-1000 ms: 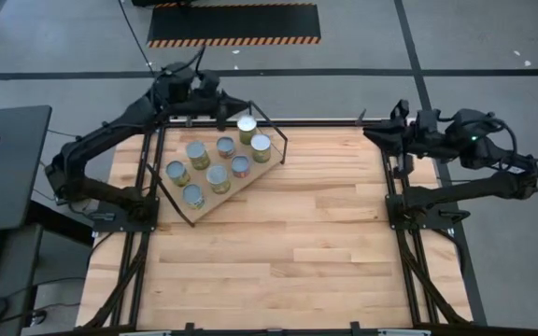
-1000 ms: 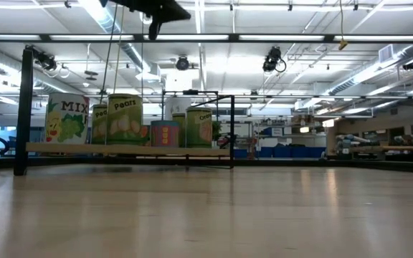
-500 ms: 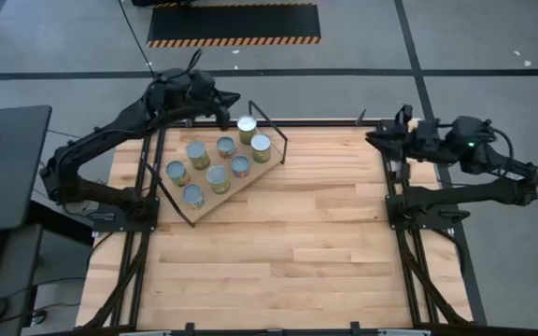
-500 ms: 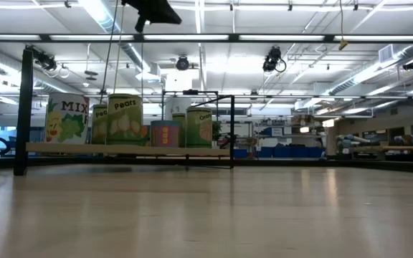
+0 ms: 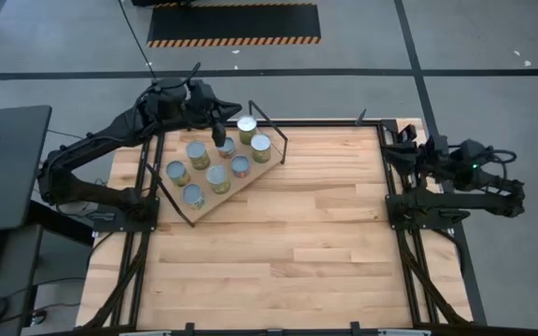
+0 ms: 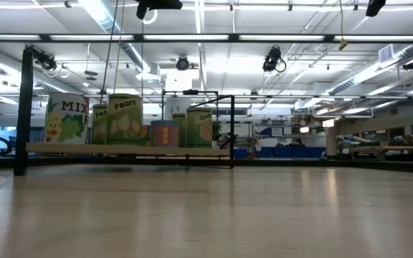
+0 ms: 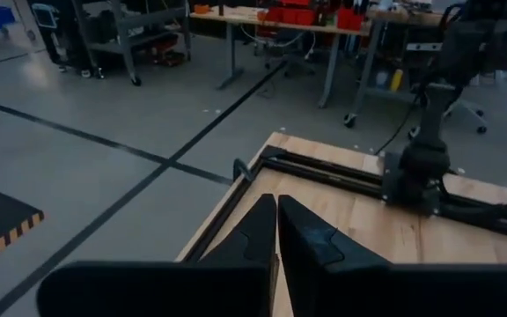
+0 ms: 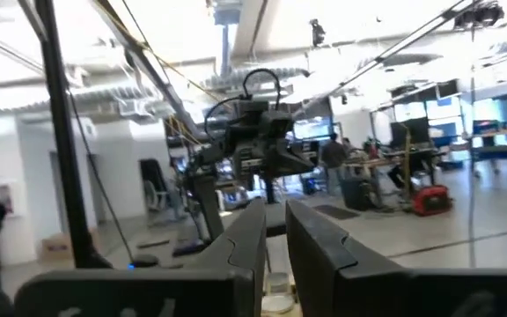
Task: Pick and place cans onto a shelf
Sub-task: Return to Home Position
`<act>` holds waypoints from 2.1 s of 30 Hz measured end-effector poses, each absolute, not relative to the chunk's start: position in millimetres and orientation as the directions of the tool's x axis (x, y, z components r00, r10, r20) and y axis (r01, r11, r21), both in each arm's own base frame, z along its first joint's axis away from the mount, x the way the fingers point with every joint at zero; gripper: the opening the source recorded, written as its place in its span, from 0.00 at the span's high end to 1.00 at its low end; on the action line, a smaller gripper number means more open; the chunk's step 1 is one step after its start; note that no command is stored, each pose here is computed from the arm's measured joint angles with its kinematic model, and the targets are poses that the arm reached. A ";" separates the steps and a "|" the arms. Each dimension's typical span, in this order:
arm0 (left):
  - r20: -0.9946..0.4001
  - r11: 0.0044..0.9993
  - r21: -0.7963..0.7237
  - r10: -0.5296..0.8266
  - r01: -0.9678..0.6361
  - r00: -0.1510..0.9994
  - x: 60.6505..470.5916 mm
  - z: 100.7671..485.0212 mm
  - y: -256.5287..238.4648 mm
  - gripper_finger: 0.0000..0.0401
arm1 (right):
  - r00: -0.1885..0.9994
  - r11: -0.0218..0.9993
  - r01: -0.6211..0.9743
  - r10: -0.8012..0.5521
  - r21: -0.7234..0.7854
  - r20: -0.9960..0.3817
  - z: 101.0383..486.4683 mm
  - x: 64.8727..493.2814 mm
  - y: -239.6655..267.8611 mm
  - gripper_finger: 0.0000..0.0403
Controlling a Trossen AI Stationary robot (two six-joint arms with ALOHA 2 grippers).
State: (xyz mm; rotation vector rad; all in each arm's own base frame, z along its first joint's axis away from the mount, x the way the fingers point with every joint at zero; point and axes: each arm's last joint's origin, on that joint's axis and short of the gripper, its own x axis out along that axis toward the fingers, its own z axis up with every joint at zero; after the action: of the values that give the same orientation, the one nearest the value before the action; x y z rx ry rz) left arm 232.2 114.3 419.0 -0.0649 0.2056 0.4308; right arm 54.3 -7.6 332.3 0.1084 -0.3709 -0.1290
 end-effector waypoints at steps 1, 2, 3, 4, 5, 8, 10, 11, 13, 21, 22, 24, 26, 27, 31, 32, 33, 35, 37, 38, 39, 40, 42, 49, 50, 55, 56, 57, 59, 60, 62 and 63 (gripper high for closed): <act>-0.215 0.907 -0.017 0.407 -0.420 0.888 232.2 418.6 114.4 0.94 | 0.920 0.987 0.095 -0.138 0.133 0.366 326.8 55.5 -7.5 0.86; -0.217 0.908 -0.016 0.405 -0.418 0.889 232.3 418.4 114.2 0.94 | 0.914 0.987 0.085 -0.131 0.133 0.383 322.1 55.7 -7.4 0.86; -0.208 0.911 -0.017 0.399 -0.411 0.893 233.0 417.1 114.3 0.94 | 0.906 0.988 0.080 -0.128 0.133 0.403 318.3 55.0 -7.2 0.86; -0.190 0.918 -0.021 0.386 -0.397 0.903 233.9 413.8 114.1 0.94 | 0.898 0.988 0.075 -0.125 0.133 0.423 314.6 53.8 -7.0 0.86; -0.179 0.925 -0.032 0.368 -0.379 0.913 233.6 407.5 113.2 0.94 | 0.893 0.988 0.072 -0.125 0.135 0.433 309.9 52.5 -6.9 0.86; -0.110 0.925 -0.086 0.360 -0.370 0.926 227.5 383.9 110.4 0.94 | 0.880 0.987 0.060 -0.123 0.148 0.459 296.6 46.0 -6.0 0.86; -0.066 0.915 -0.110 0.384 -0.389 0.921 215.7 368.4 105.6 0.94 | 0.874 0.987 0.053 -0.119 0.151 0.470 292.0 49.7 -6.4 0.86; -0.057 0.906 -0.119 0.403 -0.407 0.914 208.2 360.3 103.7 0.94 | 0.882 0.988 0.054 -0.116 0.148 0.456 287.9 52.6 -6.7 0.86; -0.056 0.893 -0.122 0.430 -0.434 0.901 192.5 345.7 98.4 0.94 | 0.872 0.987 0.043 -0.112 0.152 0.477 286.5 56.0 -7.0 0.86; 0.045 0.882 -0.147 0.458 -0.448 0.888 128.6 313.8 70.3 0.94 | 0.896 0.965 0.007 -0.123 0.263 0.427 237.8 78.4 -10.0 0.86; 0.047 0.881 -0.157 0.459 -0.447 0.887 124.1 308.7 67.9 0.94 | 0.909 0.954 0.011 -0.134 0.299 0.394 229.1 82.0 -10.7 0.86; 0.057 0.873 -0.215 0.459 -0.438 0.887 117.4 300.6 64.2 0.94 | 0.927 0.936 0.013 -0.144 0.352 0.347 213.6 87.9 -11.6 0.86; 0.062 0.860 -0.285 0.458 -0.424 0.887 113.4 294.5 62.0 0.94 | 0.942 0.926 0.022 -0.145 0.376 0.303 199.0 92.2 -12.1 0.86; 0.063 0.854 -0.307 0.458 -0.419 0.887 112.2 292.1 61.3 0.94 | 0.950 0.924 0.033 -0.147 0.380 0.274 192.2 93.9 -12.3 0.86; 0.056 0.855 -0.319 0.449 -0.410 0.892 111.4 285.9 60.5 0.94 | 0.982 0.920 0.100 -0.153 0.378 0.112 177.7 96.8 -12.7 0.87; 0.058 0.858 -0.306 0.449 -0.412 0.892 111.5 285.7 60.6 0.94 | 0.984 0.918 0.109 -0.153 0.381 0.087 175.4 97.0 -12.8 0.87; 0.065 0.860 -0.298 0.450 -0.413 0.890 111.7 285.5 60.8 0.94 | 0.986 0.917 0.116 -0.153 0.382 0.068 173.4 97.1 -12.8 0.87; 0.079 0.861 -0.295 0.453 -0.413 0.888 111.7 285.6 61.0 0.94 | 0.987 0.916 0.124 -0.153 0.381 0.046 171.5 97.2 -12.8 0.87; 0.080 0.859 -0.295 0.458 -0.418 0.885 111.6 285.7 61.1 0.94 | 0.987 0.916 0.126 -0.153 0.382 0.042 171.1 97.2 -12.8 0.87; 0.079 0.857 -0.296 0.463 -0.423 0.883 111.6 285.6 61.3 0.94 | 0.987 0.916 0.125 -0.153 0.382 0.044 171.3 97.2 -12.8 0.87; 0.077 0.855 -0.296 0.466 -0.426 0.882 111.6 285.4 61.3 0.94 | 0.987 0.916 0.125 -0.153 0.382 0.044 171.4 97.2 -12.8 0.87; 0.075 0.854 -0.296 0.466 -0.427 0.881 111.6 285.2 61.4 0.94 | 0.987 0.916 0.125 -0.153 0.382 0.044 171.4 97.2 -12.8 0.87; 0.064 0.853 -0.297 0.467 -0.430 0.882 112.3 284.1 61.8 0.94 | 0.987 0.916 0.125 -0.153 0.382 0.044 171.4 97.2 -12.8 0.87; 0.085 0.946 -0.196 0.278 -0.257 0.957 114.6 286.3 56.3 0.94 | 0.987 0.916 0.125 -0.153 0.381 0.045 171.8 97.1 -12.8 0.87; 0.084 0.949 -0.195 0.270 -0.250 0.959 114.6 286.3 56.0 0.94 | 0.987 0.916 0.125 -0.153 0.381 0.045 171.8 97.1 -12.8 0.87; 0.090 0.951 -0.187 0.266 -0.246 0.960 115.5 283.4 56.3 0.94 | 0.987 0.916 0.124 -0.153 0.381 0.046 171.9 97.1 -12.8 0.87; 0.101 0.955 -0.188 0.253 -0.231 0.962 116.2 279.3 56.2 0.94 | 0.987 0.916 0.125 -0.153 0.381 0.045 171.9 97.1 -12.8 0.87; 0.118 0.960 -0.191 0.231 -0.206 0.966 117.3 273.9 55.7 0.94 | 0.987 0.916 0.124 -0.153 0.381 0.046 171.9 97.1 -12.8 0.87; 0.172 0.969 -0.198 0.179 -0.144 0.969 119.4 260.9 53.7 0.94 | 0.987 0.916 0.125 -0.153 0.381 0.045 171.9 97.1 -12.8 0.87; 0.200 0.974 -0.201 0.148 -0.107 0.969 120.0 252.6 52.1 0.94 | 0.987 0.916 0.125 -0.153 0.381 0.045 171.9 97.1 -12.8 0.87; 0.250 0.978 -0.203 0.102 -0.051 0.963 119.9 235.4 48.4 0.94 | 0.987 0.916 0.124 -0.153 0.381 0.046 171.9 97.1 -12.8 0.87; 0.267 0.977 -0.211 0.096 -0.039 0.959 119.1 226.2 47.0 0.94 | 0.987 0.916 0.125 -0.153 0.381 0.045 171.9 97.1 -12.8 0.87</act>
State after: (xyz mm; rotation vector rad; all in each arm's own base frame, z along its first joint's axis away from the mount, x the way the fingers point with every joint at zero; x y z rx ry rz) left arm 119.1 47.0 226.2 -0.2058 -0.2794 0.0690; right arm 97.1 -12.8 171.9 0.3872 -0.0746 -0.1429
